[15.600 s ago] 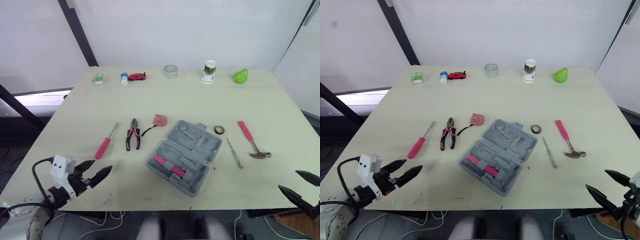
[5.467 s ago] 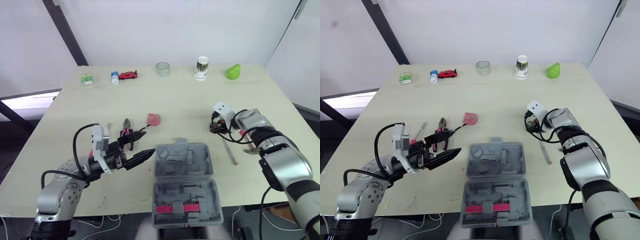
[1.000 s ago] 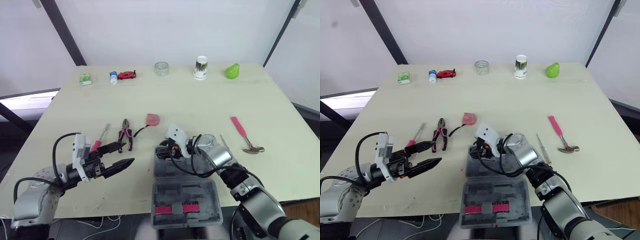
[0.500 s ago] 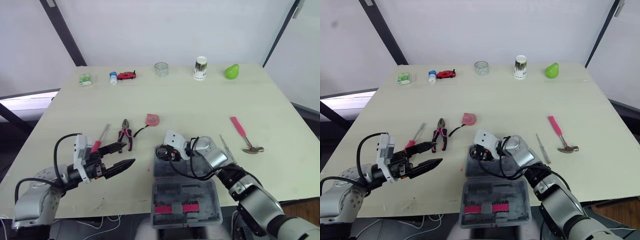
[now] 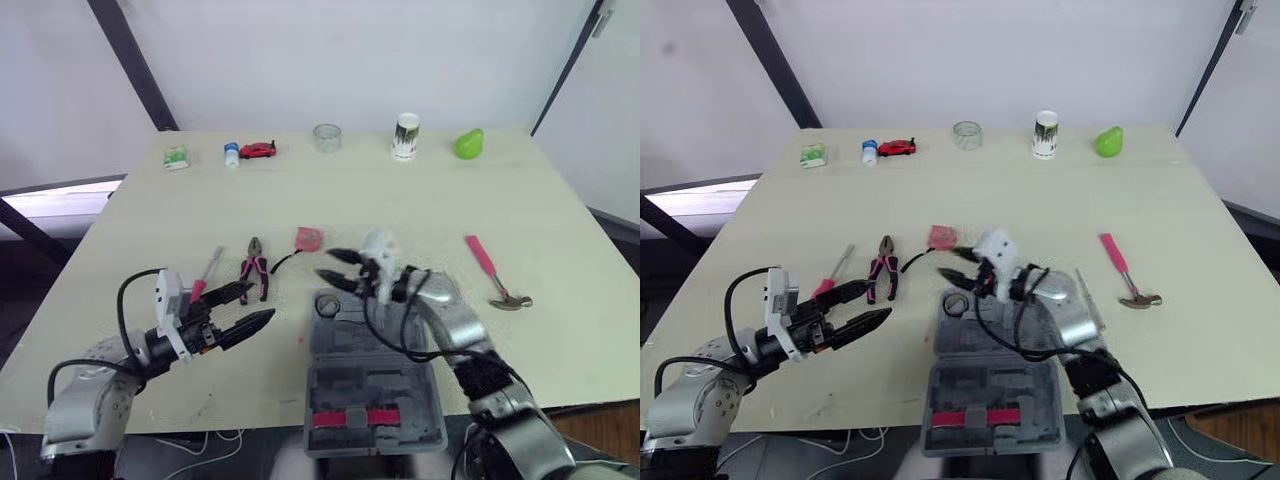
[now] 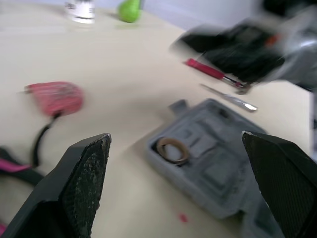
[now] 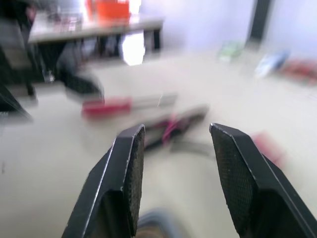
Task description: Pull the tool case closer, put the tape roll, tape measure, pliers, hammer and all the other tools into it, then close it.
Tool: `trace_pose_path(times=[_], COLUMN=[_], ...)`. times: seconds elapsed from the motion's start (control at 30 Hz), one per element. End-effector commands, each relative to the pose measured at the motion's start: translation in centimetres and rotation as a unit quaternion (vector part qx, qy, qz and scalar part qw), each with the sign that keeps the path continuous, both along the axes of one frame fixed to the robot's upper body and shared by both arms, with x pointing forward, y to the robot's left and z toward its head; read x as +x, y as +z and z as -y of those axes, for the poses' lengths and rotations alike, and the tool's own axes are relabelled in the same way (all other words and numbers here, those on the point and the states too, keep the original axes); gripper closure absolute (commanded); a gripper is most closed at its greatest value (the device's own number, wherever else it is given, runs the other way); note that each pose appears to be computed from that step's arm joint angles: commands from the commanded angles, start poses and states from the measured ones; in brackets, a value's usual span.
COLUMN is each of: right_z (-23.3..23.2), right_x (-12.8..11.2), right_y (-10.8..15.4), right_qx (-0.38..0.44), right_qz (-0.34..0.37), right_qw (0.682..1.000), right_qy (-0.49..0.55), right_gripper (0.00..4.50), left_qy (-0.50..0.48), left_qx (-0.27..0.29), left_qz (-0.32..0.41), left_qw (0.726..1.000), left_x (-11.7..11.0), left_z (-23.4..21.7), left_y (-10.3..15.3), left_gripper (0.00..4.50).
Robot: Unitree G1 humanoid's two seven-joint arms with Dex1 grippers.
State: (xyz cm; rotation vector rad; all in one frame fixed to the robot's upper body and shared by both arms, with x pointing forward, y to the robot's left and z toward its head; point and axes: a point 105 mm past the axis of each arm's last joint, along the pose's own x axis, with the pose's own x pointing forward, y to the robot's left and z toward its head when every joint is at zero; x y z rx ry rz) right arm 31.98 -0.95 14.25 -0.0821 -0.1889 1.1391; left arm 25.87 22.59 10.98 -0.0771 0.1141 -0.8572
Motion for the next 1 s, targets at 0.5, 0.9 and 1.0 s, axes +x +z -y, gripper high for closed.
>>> trace_pose_path(times=[0.5,0.9,1.0], right_z=[23.7,25.6,23.3], right_x=[-13.8,-15.0,-13.8], right_y=[-5.4,-4.4,-3.1], right_qx=[-0.067,-0.045,-0.038], right_qz=[-0.149,-0.136,-0.119], right_qw=[0.941,0.935,0.952], right_qy=[-0.296,-0.325,-0.279], right_gripper=[0.09,0.09,0.09], left_qy=[0.187,0.167,0.149], left_qx=[0.020,0.017,0.031], left_qz=[-0.064,-0.043,-0.024], left_qw=[0.980,0.985,0.988], left_x=[-4.6,-2.6,-0.8], left_z=[-8.7,-7.8,-6.4], left_y=[-4.7,-2.8,-1.4], left_gripper=[0.00,0.00,0.00])
